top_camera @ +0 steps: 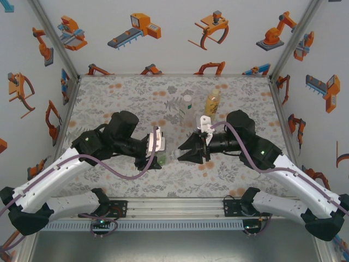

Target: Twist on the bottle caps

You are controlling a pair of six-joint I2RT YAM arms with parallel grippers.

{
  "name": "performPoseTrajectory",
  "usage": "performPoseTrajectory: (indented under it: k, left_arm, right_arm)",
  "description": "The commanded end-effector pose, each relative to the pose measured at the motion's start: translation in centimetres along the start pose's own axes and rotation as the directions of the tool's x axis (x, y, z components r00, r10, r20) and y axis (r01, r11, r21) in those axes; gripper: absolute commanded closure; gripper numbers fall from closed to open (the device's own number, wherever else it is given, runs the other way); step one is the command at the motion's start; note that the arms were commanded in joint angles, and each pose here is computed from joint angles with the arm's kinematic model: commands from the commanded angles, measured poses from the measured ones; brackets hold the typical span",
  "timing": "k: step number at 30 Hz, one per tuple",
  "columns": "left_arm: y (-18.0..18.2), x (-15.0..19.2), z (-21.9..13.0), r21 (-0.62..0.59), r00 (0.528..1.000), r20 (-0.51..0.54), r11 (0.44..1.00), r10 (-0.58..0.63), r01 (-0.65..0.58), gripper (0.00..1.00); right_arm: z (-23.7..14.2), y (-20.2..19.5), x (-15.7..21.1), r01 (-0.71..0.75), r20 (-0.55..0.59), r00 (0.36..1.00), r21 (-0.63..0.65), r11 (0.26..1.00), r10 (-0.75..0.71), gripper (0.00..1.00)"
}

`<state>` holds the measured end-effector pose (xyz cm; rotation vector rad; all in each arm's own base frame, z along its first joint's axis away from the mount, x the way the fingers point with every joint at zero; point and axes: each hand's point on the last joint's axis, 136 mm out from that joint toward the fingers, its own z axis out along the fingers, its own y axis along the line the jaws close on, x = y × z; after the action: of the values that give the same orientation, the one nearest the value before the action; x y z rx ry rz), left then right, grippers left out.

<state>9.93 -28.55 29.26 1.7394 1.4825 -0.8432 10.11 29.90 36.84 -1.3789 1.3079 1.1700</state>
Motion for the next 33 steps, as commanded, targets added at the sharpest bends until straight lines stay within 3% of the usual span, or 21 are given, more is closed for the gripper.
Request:
performPoseTrajectory:
  k: [1,12,17,20,23,25,29,33]
  left_arm:
    - [-1.1,-1.6,-0.1,0.070,0.997,0.068,0.997,0.033,-0.038,1.00]
    - [-0.6,-1.5,0.0,0.050,0.999,0.049,0.999,0.013,-0.015,1.00]
    - [-0.4,-1.5,-0.1,0.031,0.998,0.052,0.999,0.022,-0.023,1.00]
    - [-0.3,-1.5,-0.2,0.014,0.998,0.055,0.999,0.034,-0.035,1.00]
    - [-0.1,-1.5,-0.4,-0.005,0.997,0.060,0.999,0.045,-0.045,1.00]
    - [0.1,-1.6,-0.4,-0.019,0.996,0.067,0.998,0.053,-0.052,1.00]
    - [0.7,-1.7,-0.5,-0.058,0.995,0.072,0.997,0.062,-0.058,1.00]
    - [1.0,-1.6,-0.5,-0.075,0.995,0.069,0.995,0.067,-0.062,1.00]
  right_arm:
    - [0.1,0.6,-1.1,0.046,0.029,0.999,-0.036,0.998,-0.045,1.00]
    - [0.3,-0.1,-0.7,-0.009,0.008,1.000,0.001,1.000,0.009,1.00]
    - [0.8,-2.0,-0.4,-0.234,0.034,0.972,0.084,0.969,0.232,1.00]
    - [0.9,-3.4,-0.1,-0.433,0.079,0.901,0.141,0.890,0.426,1.00]
    - [0.8,-4.5,0.7,-0.615,0.130,0.788,0.179,0.768,0.601,1.00]
    - [0.6,-5.5,1.9,-0.734,0.179,0.678,0.221,0.642,0.713,1.00]
    - [0.2,-6.9,5.5,-0.921,0.285,0.349,0.278,0.272,0.893,1.00]
    - [0.8,-6.7,7.7,-0.981,0.344,0.009,0.185,-0.059,0.939,1.00]
